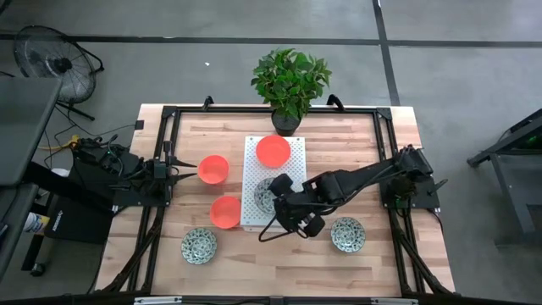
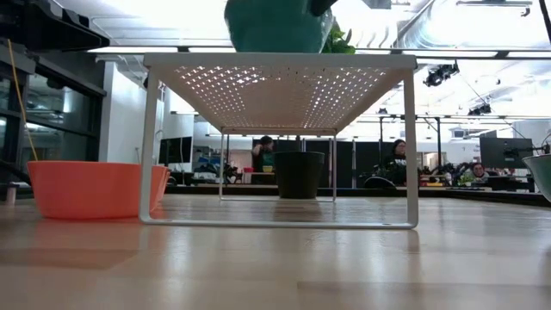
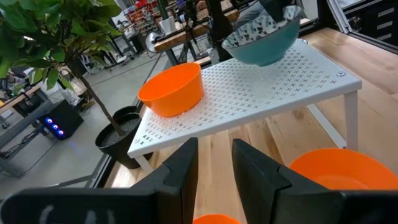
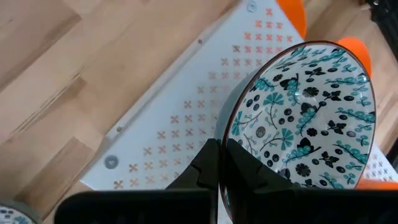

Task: Pick & Place Mini bowls
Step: Put the top right green white bowl on the shelf

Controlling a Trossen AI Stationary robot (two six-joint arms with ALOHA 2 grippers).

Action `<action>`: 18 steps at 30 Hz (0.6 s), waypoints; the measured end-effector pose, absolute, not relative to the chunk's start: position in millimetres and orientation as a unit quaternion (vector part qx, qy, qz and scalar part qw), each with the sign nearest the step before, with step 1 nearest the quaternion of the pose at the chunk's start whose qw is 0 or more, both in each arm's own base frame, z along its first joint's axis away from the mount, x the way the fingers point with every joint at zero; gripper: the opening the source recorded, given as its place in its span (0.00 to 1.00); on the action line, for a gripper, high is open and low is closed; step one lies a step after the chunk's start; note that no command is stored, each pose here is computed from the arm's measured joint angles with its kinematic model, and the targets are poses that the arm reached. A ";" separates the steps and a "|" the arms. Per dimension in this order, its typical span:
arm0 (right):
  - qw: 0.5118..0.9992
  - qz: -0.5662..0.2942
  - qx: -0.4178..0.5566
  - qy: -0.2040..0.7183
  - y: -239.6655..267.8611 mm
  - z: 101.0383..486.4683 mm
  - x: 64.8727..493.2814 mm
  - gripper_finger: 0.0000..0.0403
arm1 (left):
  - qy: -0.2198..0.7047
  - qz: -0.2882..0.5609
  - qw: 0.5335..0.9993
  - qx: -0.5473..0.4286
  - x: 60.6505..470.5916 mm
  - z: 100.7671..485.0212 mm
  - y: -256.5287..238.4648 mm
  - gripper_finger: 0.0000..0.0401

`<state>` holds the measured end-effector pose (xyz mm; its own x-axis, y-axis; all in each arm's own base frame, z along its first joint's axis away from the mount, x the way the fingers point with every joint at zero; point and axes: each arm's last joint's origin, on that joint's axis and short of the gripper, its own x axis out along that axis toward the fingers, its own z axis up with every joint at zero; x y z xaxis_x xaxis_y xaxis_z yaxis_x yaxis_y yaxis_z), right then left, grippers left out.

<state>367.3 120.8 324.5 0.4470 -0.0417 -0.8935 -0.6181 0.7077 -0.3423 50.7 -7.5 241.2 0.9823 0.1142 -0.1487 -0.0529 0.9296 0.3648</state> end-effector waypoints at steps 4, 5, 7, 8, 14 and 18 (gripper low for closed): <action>0.774 0.191 -0.338 0.500 122.3 317.2 370.9 0.00 | 0.084 0.043 0.979 0.183 50.7 241.1 -7.5 0.24; 0.770 0.190 -0.340 0.505 122.5 314.0 372.2 0.00 | 0.084 0.043 0.979 0.183 50.7 241.0 -7.5 0.24; 0.764 0.186 -0.348 0.511 122.8 310.0 373.9 0.00 | 0.084 0.043 0.979 0.183 50.7 241.1 -7.5 0.24; 0.764 0.187 -0.347 0.511 122.9 309.9 374.0 0.00 | 0.084 0.043 0.979 0.183 50.7 241.1 -7.5 0.24; 0.761 0.185 -0.348 0.514 123.1 307.9 374.7 0.00 | 0.084 0.043 0.979 0.183 50.7 241.1 -7.5 0.24; 0.761 0.185 -0.349 0.515 123.9 307.8 374.2 0.02 | 0.084 0.043 0.979 0.183 50.7 241.0 -7.5 0.24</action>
<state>374.2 123.9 307.8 0.4012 -0.0783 -0.9126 -0.6414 0.6873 -0.3409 50.7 -7.5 241.0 0.9822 0.1140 -0.1493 -0.0524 0.9295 0.3650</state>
